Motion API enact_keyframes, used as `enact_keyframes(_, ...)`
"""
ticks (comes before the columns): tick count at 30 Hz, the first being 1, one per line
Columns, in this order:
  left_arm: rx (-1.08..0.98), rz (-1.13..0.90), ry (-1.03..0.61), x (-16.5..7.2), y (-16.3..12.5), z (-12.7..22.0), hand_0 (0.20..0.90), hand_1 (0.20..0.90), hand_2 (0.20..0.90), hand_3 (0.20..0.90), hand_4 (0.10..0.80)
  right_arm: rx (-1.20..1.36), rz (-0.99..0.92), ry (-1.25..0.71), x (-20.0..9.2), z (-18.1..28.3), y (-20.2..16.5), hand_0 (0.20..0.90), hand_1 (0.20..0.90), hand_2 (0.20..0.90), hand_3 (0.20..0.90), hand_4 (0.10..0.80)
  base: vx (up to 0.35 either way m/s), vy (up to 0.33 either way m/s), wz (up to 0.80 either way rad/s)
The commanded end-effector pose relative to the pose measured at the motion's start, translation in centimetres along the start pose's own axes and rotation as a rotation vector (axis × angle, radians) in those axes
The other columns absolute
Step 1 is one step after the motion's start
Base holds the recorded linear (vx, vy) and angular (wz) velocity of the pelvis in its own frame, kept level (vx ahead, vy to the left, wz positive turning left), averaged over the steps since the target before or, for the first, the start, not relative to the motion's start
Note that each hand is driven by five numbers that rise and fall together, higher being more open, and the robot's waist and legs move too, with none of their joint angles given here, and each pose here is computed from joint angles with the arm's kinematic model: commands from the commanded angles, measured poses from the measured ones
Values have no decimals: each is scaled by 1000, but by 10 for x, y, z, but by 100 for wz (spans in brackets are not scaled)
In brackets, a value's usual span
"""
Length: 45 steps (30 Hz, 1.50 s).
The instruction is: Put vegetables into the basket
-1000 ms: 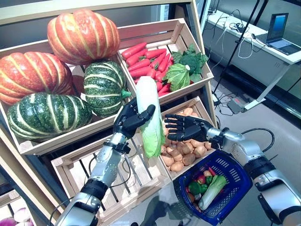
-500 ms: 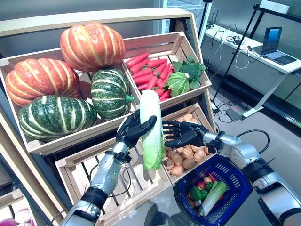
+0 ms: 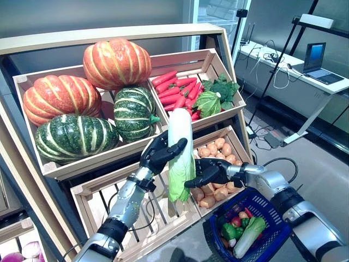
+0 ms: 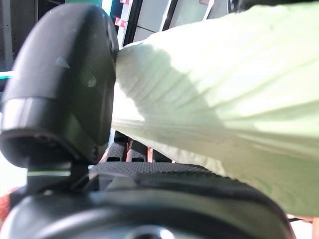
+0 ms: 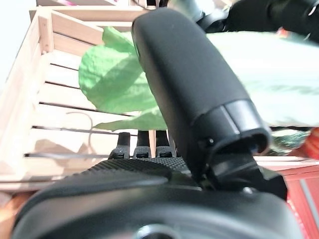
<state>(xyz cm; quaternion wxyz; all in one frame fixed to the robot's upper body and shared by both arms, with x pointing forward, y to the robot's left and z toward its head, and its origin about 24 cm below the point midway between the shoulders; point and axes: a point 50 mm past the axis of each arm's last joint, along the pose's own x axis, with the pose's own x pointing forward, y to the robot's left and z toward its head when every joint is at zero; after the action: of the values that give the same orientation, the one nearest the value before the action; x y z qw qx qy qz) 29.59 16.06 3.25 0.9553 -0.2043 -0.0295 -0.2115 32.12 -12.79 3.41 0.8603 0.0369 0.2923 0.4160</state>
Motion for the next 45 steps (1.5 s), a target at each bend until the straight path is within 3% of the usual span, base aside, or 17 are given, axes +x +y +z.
enact_keyframes(1,-31,-188,-199,39,-40,28,300,300,300,300,400,65,92,-119,22,27,17,900,900,900,900,800,0,0,0)
enact_keyframes(6,-85,-224,-153,38,-50,15,300,300,300,300,400,135,184,-167,33,29,33,900,900,900,900,800,2,-2,1)
enact_keyframes(15,-172,-281,-9,21,-53,-19,300,300,300,300,400,171,297,-368,31,73,51,900,900,900,900,800,7,-3,6)
enact_keyframes(17,-189,-297,23,15,-52,-27,300,300,300,300,400,189,317,-401,29,82,53,681,681,681,681,654,17,2,3)
enact_keyframes(18,-196,-299,31,13,-53,-29,300,300,300,300,400,196,312,-414,29,85,52,300,300,300,300,400,0,0,0)
enact_keyframes(38,-188,-309,61,10,-53,-31,300,300,300,300,400,204,149,-462,15,81,25,300,300,300,300,400,0,0,0)
enact_keyframes(39,-189,-306,65,9,-52,-32,418,418,418,418,478,200,143,-460,14,81,24,300,300,300,300,400,0,0,0)
enact_keyframes(40,-189,-291,79,8,-50,-33,900,900,900,900,800,198,129,-460,13,81,22,300,300,300,300,400,0,0,0)
enact_keyframes(45,-183,-252,81,5,-42,-31,900,900,900,900,800,242,91,-498,4,77,11,300,300,300,300,400,0,0,0)
